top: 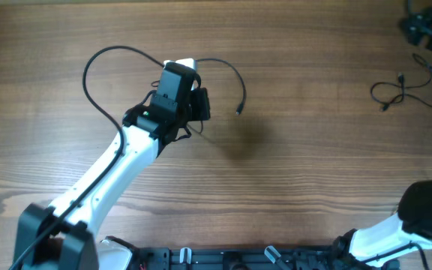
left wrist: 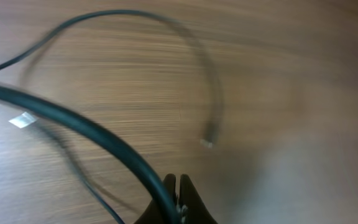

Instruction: Untangle cables

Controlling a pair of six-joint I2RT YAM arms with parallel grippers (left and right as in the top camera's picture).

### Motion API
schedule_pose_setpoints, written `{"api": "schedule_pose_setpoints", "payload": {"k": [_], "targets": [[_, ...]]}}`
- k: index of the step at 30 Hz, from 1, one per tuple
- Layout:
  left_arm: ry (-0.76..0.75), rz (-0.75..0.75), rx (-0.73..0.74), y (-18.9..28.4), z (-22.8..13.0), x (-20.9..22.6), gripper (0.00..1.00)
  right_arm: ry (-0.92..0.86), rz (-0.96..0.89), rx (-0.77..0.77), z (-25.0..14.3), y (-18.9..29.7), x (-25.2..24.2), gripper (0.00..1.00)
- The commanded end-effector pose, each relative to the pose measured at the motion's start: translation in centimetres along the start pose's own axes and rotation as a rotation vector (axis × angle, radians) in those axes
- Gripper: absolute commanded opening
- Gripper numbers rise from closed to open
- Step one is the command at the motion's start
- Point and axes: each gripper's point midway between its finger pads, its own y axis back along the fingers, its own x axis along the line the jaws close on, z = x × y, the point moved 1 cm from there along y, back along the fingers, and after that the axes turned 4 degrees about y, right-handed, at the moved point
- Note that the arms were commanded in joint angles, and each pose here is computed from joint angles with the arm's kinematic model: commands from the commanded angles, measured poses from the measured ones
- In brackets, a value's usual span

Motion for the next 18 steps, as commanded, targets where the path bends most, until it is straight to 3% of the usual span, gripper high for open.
{"api": "schedule_pose_setpoints", "payload": {"k": [1, 8, 12, 18], "targets": [[-0.331, -0.315, -0.076, 6.2, 1.0, -6.1, 0.04, 0.223, 0.252, 0.012, -0.7, -0.1, 8.3, 1.0], [-0.406, -0.414, -0.364, 17.5, 3.5, -8.5, 0.04, 0.284, 0.52, 0.137, -4.1, -1.7, 18.7, 1.0], [-0.431, -0.46, -0.469, 22.0, 3.5, -9.1, 0.04, 0.591, 0.619, 0.114, -5.9, -2.2, 22.6, 1.0], [-0.504, -0.64, -0.485, 25.1, 2.2, -11.5, 0.04, 1.107, 0.801, 0.032, -9.7, -2.0, 28.6, 1.0]]}}
